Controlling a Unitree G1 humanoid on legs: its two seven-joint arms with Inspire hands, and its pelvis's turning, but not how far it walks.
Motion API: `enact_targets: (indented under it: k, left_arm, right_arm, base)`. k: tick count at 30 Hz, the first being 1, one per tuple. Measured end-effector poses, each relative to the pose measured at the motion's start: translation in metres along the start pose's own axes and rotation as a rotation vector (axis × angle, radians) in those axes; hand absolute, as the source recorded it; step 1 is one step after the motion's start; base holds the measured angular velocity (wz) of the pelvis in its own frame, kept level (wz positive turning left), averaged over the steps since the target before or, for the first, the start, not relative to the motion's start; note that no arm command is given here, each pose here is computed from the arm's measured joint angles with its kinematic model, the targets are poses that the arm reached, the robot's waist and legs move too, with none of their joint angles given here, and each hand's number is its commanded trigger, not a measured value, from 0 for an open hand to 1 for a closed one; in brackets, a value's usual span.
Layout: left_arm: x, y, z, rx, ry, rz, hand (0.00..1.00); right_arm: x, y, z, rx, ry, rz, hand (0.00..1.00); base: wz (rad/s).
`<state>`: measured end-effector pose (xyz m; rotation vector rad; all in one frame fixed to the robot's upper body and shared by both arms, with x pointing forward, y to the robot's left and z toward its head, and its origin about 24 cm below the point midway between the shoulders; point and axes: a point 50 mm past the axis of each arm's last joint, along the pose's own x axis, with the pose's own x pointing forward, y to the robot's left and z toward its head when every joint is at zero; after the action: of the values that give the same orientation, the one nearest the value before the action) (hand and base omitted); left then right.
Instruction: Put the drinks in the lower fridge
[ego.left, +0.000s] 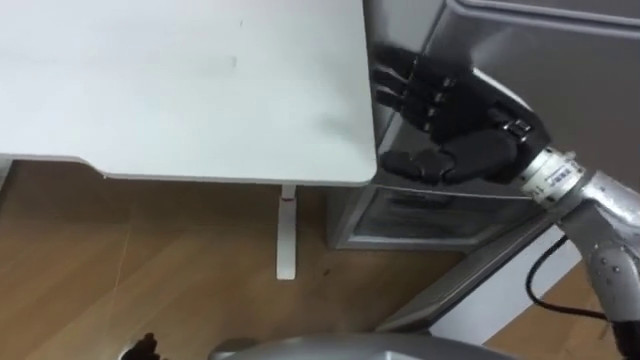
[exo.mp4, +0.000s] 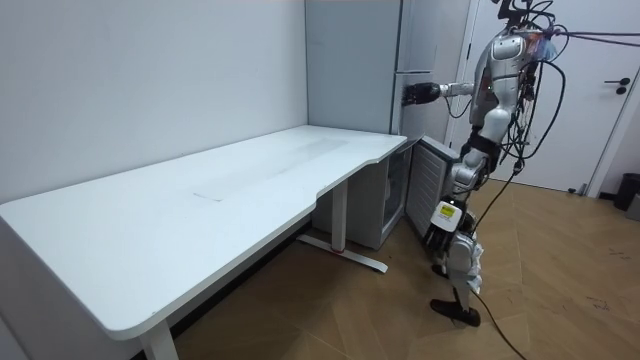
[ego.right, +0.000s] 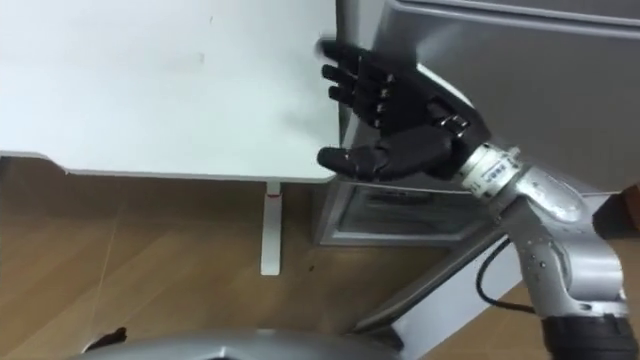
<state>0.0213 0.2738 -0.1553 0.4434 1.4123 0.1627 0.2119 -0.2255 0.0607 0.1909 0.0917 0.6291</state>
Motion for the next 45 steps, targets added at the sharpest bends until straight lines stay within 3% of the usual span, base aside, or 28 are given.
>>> enact_targets:
  k: [6,17,23,28,37,45]
  left_arm:
    - [0.000,0.003,0.000,-0.017,-0.012,0.046,0.00]
    - [-0.001,0.007,-0.003,-0.027,-0.017,0.072,0.00]
    - [-0.001,0.015,-0.003,-0.052,-0.012,0.097,0.00]
    - [-0.001,0.021,0.002,-0.060,-0.037,0.121,0.00]
    - [-0.002,0.026,-0.009,-0.074,0.011,0.136,0.00]
    - [-0.002,0.028,-0.009,-0.063,0.021,0.139,0.00]
  right_arm:
    - [-0.039,-0.034,-0.002,0.014,0.004,-0.277,0.00]
    - [-0.072,-0.063,-0.012,0.044,0.046,-0.570,0.00]
    - [-0.085,-0.073,-0.022,-0.023,0.158,-0.712,0.00]
    - [-0.119,-0.083,-0.069,0.036,0.404,-0.883,0.00]
    - [-0.186,-0.066,-0.141,0.235,0.794,-1.091,0.00]
    - [-0.215,-0.041,-0.171,0.413,0.920,-1.163,0.00]
  base:
    - [-0.14]
    - [-0.12]
    - [0.00]
    - [-0.02]
    - [-0.01]
    - [0.02]
